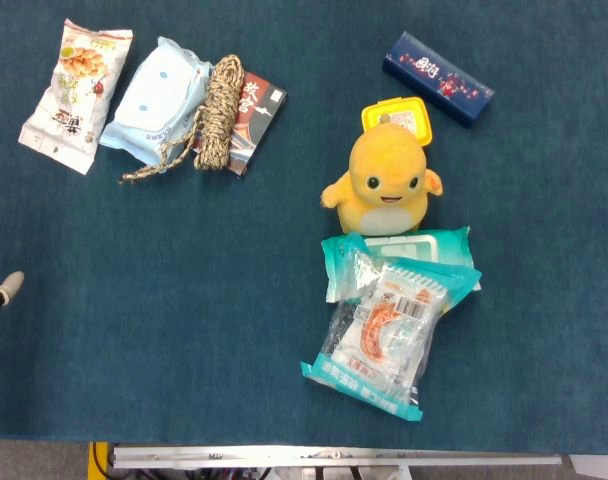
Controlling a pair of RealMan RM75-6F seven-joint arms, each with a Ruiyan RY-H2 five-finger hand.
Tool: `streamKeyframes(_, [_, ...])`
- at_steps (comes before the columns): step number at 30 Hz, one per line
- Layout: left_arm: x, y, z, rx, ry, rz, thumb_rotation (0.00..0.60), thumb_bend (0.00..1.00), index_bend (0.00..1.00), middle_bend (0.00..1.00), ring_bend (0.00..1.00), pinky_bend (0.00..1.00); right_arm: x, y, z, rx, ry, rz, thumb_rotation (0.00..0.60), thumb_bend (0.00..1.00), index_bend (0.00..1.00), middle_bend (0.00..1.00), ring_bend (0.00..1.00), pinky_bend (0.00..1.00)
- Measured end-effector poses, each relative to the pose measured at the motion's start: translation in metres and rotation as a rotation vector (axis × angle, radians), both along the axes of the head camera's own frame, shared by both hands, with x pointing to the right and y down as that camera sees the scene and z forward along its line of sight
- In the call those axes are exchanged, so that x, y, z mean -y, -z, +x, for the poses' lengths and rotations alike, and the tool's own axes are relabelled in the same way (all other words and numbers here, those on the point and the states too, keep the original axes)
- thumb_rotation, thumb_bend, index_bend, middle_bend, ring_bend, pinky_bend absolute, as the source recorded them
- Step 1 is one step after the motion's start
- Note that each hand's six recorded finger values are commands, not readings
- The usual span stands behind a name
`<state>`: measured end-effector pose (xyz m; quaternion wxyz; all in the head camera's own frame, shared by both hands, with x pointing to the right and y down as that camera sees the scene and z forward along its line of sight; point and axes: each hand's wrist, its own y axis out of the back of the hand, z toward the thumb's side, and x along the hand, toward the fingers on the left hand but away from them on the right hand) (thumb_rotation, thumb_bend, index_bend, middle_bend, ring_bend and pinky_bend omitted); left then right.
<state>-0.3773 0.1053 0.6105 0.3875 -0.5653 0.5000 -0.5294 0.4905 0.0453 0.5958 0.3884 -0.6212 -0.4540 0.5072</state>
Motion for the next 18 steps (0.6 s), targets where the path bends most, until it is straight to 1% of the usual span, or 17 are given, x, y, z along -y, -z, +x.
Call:
streamKeyframes(7, [0.0,0.0,0.001,0.0,-0.002,0.0,0.6,0.0,0.19,0.12,0.09,0.0,0.002,-0.001,-0.003,0.008,0.009,-0.004,0.362,0.0,0.13,0.16,0.0,0.0])
streamKeyframes(11, [0.0,0.0,0.001,-0.001,-0.003,-0.002,0.6,0.0,0.19,0.12,0.09,0.0,0.006,-0.003,-0.01,0.047,0.022,-0.031,0.362,0.0,0.13,0.16,0.0,0.0])
streamKeyframes(14, [0.0,0.0,0.0,-0.002,-0.003,-0.001,0.6,0.0,0.19,0.12,0.09,0.0,0.015,-0.004,-0.021,0.076,0.059,-0.051,0.362,0.0,0.13,0.16,0.0,0.0])
streamKeyframes(18, [-0.001,0.0,-0.001,-0.002,0.002,0.0,0.6,0.0,0.19,0.12,0.09,0.0,0.033,-0.004,-0.043,0.104,0.133,-0.064,0.363,0.0,0.13,0.16,0.0,0.0])
